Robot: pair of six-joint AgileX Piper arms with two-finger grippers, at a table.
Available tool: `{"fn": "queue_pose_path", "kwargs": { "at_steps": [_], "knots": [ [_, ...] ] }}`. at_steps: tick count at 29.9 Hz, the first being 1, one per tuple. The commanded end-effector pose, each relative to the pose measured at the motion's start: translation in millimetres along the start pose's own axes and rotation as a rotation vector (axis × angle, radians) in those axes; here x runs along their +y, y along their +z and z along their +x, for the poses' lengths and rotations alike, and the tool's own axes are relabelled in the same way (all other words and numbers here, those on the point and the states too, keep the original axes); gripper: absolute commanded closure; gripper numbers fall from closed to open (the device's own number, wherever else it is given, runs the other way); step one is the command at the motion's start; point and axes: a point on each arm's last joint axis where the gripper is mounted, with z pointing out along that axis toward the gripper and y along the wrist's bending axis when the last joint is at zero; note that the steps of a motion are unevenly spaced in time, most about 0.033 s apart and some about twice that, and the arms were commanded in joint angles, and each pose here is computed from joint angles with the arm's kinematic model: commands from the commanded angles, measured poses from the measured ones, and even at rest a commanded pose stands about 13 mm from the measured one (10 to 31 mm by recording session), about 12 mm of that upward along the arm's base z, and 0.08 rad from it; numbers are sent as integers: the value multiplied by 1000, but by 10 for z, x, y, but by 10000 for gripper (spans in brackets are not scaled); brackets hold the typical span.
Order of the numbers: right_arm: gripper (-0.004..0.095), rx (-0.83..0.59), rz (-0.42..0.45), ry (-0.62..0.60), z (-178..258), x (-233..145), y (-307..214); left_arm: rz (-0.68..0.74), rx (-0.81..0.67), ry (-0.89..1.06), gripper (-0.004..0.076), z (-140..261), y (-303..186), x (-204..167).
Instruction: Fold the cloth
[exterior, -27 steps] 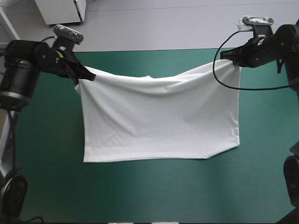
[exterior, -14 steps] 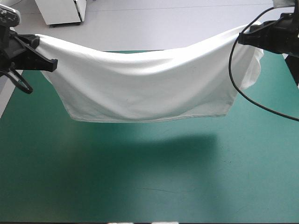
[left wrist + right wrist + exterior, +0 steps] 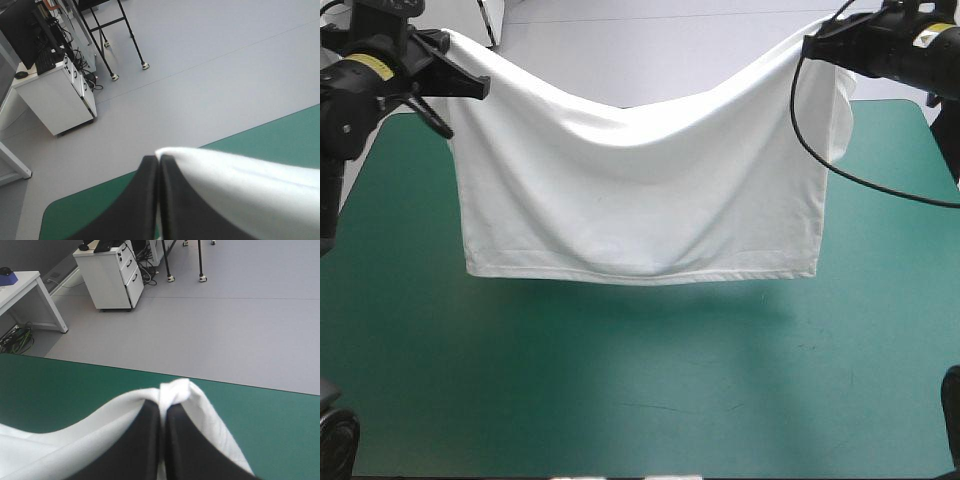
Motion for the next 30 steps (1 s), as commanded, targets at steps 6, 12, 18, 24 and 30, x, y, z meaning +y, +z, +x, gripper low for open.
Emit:
{"fn": "queue_pose_path", "kwargs": {
  "at_steps": [6,12,18,24,30],
  "knots": [
    [921,-265,21,-29,-191,-180,390,-44,-252,-21,745,-147,447,-12],
    [921,-225,51,-56,-106,-331,752,-45,-307,-38,745,-101,738,-54],
    [921,-28,33,-32,254,-482,1205,45,-72,-88,745,229,1075,-152],
    [921,149,52,-33,628,-614,1478,170,235,-192,745,676,1339,-190],
    [921,414,33,26,1281,-715,1689,267,515,-203,746,1030,1411,-258]
  ]
}}
